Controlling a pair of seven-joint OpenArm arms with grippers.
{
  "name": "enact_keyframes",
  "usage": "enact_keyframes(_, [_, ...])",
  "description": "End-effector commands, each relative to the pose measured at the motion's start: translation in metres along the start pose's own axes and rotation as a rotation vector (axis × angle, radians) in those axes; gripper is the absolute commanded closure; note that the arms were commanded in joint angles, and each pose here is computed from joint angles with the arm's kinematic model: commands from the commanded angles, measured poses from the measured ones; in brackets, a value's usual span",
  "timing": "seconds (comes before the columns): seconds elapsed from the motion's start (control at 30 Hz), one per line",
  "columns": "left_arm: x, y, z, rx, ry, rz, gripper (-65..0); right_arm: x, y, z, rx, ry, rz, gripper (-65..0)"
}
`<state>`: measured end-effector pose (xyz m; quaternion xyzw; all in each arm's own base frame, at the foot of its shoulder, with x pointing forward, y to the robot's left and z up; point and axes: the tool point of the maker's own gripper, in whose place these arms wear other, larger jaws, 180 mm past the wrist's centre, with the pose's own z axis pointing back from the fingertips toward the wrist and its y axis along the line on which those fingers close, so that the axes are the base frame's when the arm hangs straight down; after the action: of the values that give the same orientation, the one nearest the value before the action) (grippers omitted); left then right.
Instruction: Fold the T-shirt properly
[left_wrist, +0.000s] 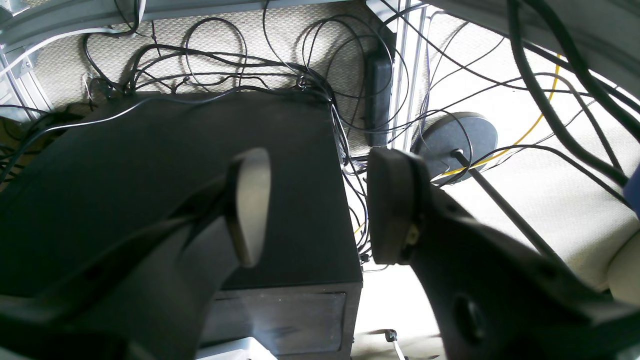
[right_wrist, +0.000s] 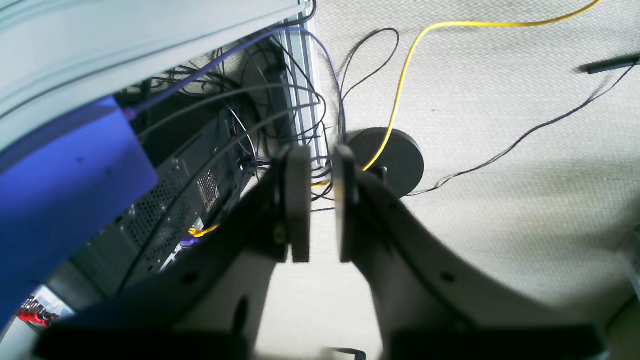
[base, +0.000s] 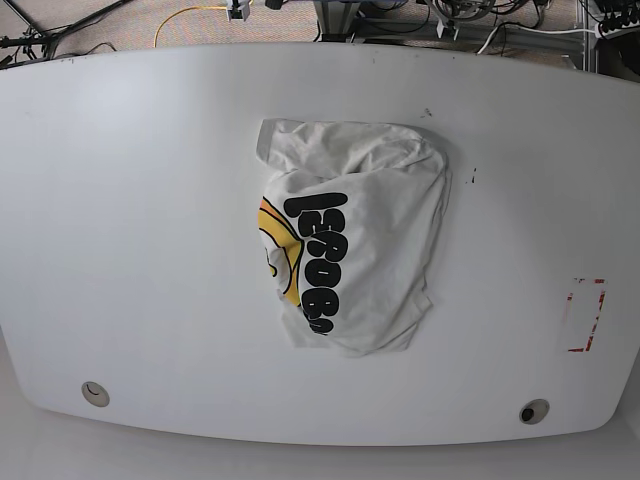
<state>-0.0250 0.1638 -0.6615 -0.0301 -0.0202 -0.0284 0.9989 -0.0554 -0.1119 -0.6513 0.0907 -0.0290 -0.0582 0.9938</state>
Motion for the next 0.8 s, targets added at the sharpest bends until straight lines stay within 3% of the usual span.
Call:
enact_keyframes(0.0, [-0.0029,0.0031,0.0005,0.009,0.002,0.001,-29.5,-0.0031,-0.0006,0.0007,-0.003,0.002,-0.001,-7.0])
enact_keyframes(0.77, [-0.0002,0.0021,0.0004,0.005,-0.004,-0.003,-29.0,-0.0001,-0.0004,0.0007,0.000,-0.002,-0.001,-7.0])
